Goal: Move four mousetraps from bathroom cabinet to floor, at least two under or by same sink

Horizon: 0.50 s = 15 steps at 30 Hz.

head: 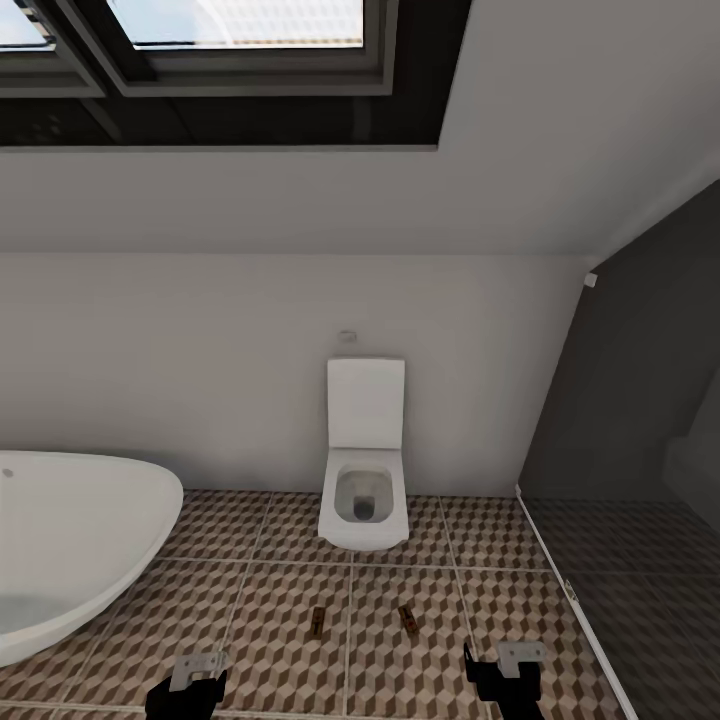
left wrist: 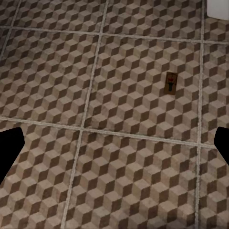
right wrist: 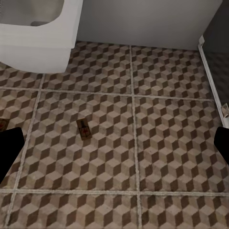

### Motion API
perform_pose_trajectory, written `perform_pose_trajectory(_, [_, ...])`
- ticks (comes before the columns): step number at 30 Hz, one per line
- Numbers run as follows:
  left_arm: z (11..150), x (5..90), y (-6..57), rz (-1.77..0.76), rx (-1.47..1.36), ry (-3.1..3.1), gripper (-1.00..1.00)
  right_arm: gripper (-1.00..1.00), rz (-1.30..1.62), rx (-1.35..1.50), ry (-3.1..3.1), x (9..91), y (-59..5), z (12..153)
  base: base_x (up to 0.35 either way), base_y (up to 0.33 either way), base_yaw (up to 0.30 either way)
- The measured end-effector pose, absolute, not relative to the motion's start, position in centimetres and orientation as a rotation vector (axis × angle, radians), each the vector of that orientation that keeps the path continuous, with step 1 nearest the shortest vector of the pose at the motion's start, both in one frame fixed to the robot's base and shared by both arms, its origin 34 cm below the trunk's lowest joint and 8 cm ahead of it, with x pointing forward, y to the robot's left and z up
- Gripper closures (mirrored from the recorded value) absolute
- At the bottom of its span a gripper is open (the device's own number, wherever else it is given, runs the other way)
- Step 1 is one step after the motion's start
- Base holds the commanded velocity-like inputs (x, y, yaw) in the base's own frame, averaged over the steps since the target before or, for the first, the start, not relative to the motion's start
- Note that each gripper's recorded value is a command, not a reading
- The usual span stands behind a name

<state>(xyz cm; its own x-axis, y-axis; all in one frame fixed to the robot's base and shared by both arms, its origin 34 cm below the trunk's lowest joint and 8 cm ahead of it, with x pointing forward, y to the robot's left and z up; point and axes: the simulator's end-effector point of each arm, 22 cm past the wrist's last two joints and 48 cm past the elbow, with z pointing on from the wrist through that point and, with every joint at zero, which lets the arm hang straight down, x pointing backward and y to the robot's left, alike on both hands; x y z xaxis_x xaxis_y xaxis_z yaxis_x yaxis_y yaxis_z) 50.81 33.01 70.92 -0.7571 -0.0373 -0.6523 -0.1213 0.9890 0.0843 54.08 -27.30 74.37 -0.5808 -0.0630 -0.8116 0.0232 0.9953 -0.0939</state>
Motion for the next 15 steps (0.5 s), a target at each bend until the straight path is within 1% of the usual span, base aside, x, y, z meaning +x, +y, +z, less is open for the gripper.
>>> perform_pose_trajectory(15, [70.9,50.79,33.0,0.157,-0.11,2.428,-1.0,-1.0,-0.116,-0.027,2.189,54.06,-27.29,74.34,0.0,0.0,0.0])
